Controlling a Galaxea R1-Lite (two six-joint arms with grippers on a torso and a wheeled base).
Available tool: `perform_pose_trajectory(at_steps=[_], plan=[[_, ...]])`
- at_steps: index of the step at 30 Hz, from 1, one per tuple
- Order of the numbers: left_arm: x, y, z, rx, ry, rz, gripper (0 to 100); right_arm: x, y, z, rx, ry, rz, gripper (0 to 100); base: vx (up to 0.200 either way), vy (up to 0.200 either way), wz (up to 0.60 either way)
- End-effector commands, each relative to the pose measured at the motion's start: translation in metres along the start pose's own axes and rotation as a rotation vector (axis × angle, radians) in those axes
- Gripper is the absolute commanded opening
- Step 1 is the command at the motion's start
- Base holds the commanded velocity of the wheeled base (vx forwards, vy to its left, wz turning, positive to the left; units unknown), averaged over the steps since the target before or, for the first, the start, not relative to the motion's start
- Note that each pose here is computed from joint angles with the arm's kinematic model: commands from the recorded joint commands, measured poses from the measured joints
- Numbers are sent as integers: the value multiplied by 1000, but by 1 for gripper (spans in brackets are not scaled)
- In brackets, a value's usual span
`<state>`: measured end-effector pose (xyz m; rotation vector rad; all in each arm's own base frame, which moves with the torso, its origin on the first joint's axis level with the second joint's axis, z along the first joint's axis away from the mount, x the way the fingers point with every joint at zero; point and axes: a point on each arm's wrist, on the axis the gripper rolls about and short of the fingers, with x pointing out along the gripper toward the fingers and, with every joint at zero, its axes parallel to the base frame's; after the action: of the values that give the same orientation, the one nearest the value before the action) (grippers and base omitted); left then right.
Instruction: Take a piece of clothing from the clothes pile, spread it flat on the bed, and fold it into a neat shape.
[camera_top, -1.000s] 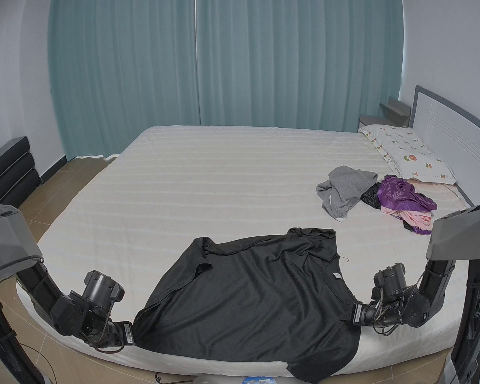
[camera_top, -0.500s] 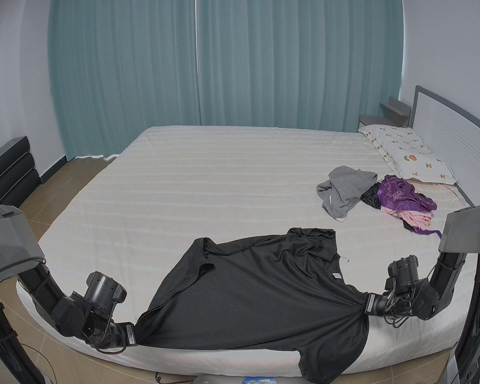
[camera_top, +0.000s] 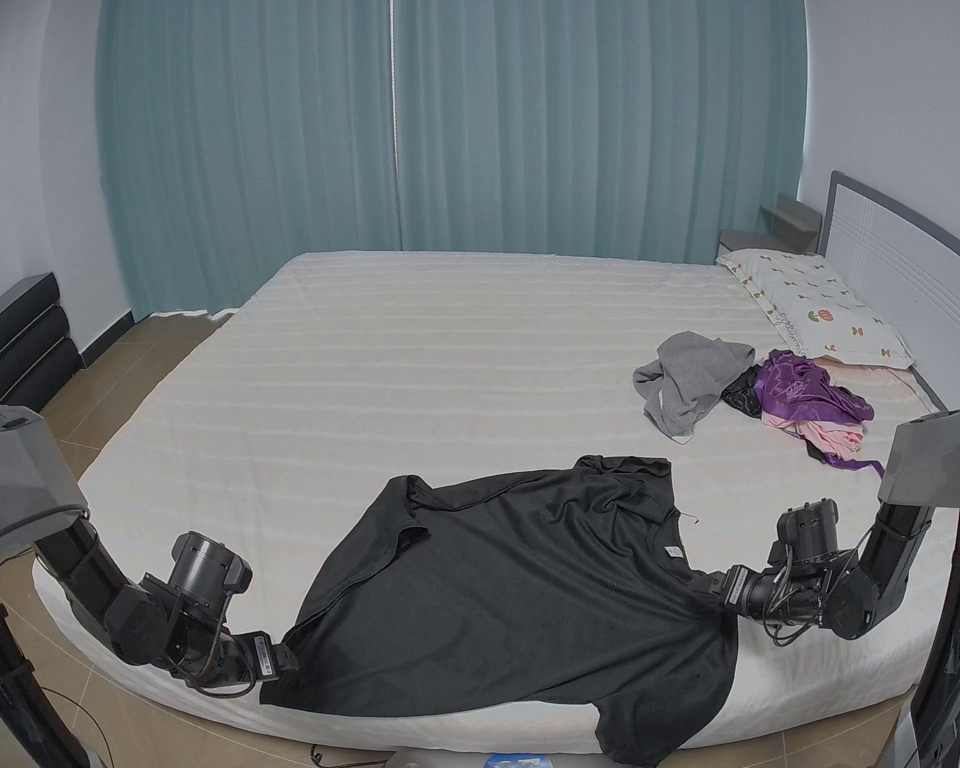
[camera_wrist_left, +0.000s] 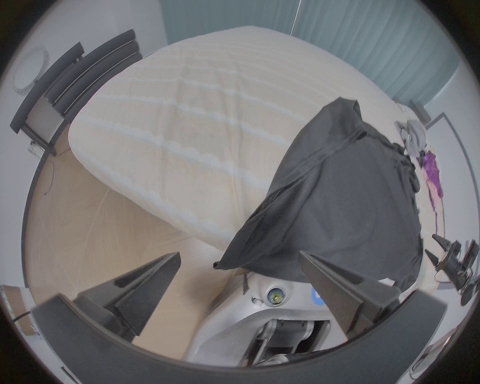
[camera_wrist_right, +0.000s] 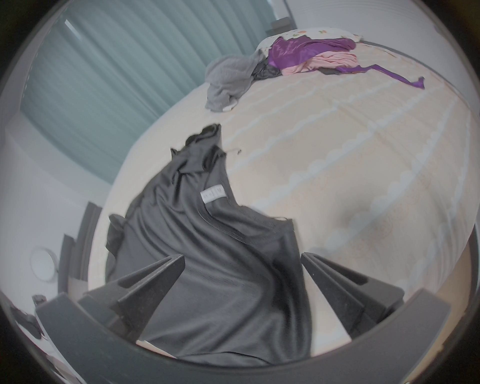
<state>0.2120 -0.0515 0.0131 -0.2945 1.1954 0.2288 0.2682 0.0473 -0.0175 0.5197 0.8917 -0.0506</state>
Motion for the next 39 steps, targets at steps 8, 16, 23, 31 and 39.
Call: perform_pose_trajectory(at_steps=[8,16,23,31,39], plan=[[-34,-12,33,-145,-150,-174,100,-24,14,15,157,-69,133,100,0,0,0],[-35,-18,42,-213,-154,-207,100,-27,15,15,203,-49,159,100,0,0,0],[-34,-16,39,-227,-143,-205,100,-30,14,11,212,-17,182,100,0,171,0],[-35,-18,42,-228,-152,-213,100,-30,12,9,215,-10,176,100,0,75,0],[-35,-19,42,-228,-157,-218,100,-30,12,8,236,-7,174,100,0,0,0]])
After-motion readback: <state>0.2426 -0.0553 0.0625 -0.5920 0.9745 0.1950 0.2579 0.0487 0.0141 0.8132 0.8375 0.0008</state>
